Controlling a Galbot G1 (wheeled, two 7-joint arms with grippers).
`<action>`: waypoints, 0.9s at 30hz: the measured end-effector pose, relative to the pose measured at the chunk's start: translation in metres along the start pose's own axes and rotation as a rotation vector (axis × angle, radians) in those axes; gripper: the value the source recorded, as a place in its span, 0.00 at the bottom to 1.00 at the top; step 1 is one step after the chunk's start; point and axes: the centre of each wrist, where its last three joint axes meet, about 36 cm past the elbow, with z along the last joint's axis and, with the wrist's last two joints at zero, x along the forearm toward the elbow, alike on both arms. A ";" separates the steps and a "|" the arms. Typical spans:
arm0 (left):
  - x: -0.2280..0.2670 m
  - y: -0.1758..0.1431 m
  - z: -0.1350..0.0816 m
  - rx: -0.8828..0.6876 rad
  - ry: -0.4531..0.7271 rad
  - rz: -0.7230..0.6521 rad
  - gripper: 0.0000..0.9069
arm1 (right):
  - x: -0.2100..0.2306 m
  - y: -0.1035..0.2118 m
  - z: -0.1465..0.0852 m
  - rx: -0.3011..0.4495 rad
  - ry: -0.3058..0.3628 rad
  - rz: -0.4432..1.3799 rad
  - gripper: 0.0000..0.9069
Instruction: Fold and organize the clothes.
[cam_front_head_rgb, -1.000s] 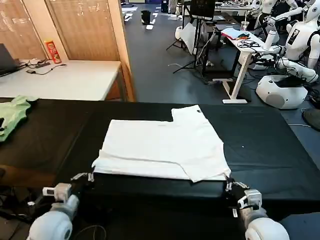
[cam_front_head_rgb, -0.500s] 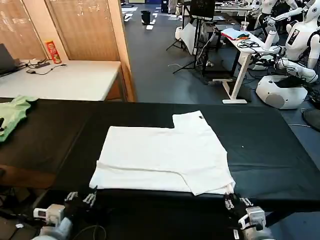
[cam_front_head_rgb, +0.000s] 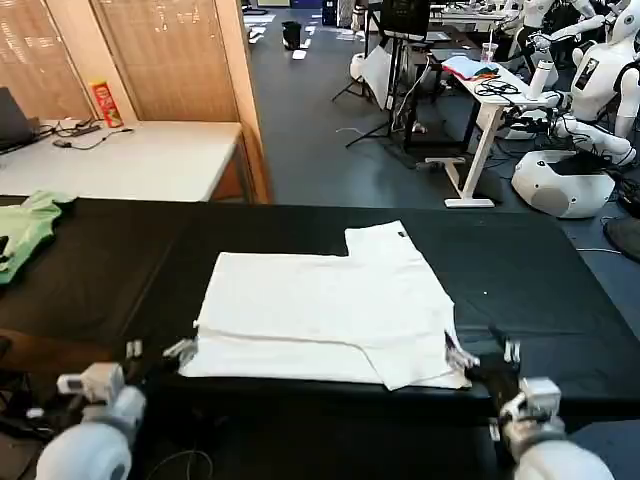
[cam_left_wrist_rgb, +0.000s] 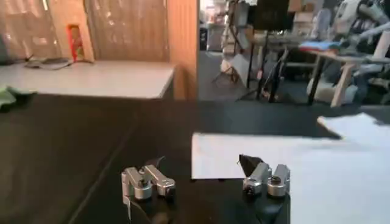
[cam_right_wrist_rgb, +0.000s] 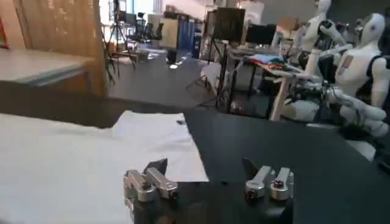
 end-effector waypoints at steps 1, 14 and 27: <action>-0.013 0.002 -0.006 0.004 -0.002 0.010 0.97 | -0.014 0.000 -0.002 -0.001 0.001 0.003 0.97; -0.146 0.012 -0.048 0.016 0.092 0.046 0.97 | -0.148 0.019 -0.015 -0.029 0.127 -0.006 0.97; -0.201 0.027 -0.037 0.023 0.230 0.024 0.97 | -0.211 0.027 -0.018 -0.062 0.238 -0.060 0.97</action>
